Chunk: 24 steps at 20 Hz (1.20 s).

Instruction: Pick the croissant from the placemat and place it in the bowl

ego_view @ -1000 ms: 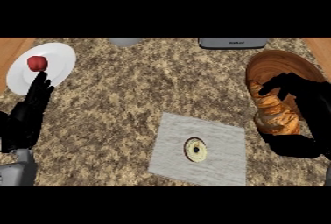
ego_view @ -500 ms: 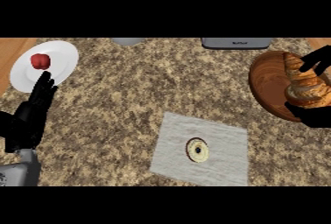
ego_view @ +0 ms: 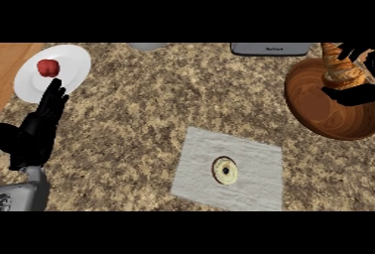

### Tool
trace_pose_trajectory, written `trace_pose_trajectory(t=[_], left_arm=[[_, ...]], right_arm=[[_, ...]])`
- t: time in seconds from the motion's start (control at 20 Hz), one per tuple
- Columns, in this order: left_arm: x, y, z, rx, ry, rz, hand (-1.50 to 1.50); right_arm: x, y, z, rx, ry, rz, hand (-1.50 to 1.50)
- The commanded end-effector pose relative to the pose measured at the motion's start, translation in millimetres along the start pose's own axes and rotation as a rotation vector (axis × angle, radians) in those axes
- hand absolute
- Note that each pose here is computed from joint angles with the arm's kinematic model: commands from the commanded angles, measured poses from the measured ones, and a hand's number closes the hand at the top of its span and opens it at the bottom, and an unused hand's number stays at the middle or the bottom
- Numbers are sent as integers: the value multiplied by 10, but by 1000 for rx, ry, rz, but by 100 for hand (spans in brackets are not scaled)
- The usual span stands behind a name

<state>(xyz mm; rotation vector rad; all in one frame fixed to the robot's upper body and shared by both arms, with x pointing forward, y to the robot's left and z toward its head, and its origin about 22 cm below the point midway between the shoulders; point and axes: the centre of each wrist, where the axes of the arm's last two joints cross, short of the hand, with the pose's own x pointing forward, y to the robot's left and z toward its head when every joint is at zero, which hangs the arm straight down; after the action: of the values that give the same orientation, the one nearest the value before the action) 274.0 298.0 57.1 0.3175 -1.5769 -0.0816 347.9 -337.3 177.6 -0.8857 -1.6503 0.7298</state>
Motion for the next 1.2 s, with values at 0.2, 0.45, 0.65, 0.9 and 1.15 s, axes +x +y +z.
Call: trace_pose_trajectory(t=[0.2, 0.45, 0.65, 0.9, 1.15], left_arm=[[-32, 67, -92, 5, -18, 10, 0], [135, -17, -51, -27, -10, 14, 0], [36, -30, -8, -30, -17, 25, 0], [84, -48, -36, -17, -30, 3, 0], [12, 57, -28, -5, -14, -4, 0]], right_arm=[[-581, 216, -363, -7, 6, 5, 150], [-833, 478, -244, 213, 298, 122, 150], [-1087, 420, -231, 286, 222, 86, -150], [-1145, 367, -252, 218, 142, -196, -150], [-1224, 110, -274, -14, 119, -615, -150]])
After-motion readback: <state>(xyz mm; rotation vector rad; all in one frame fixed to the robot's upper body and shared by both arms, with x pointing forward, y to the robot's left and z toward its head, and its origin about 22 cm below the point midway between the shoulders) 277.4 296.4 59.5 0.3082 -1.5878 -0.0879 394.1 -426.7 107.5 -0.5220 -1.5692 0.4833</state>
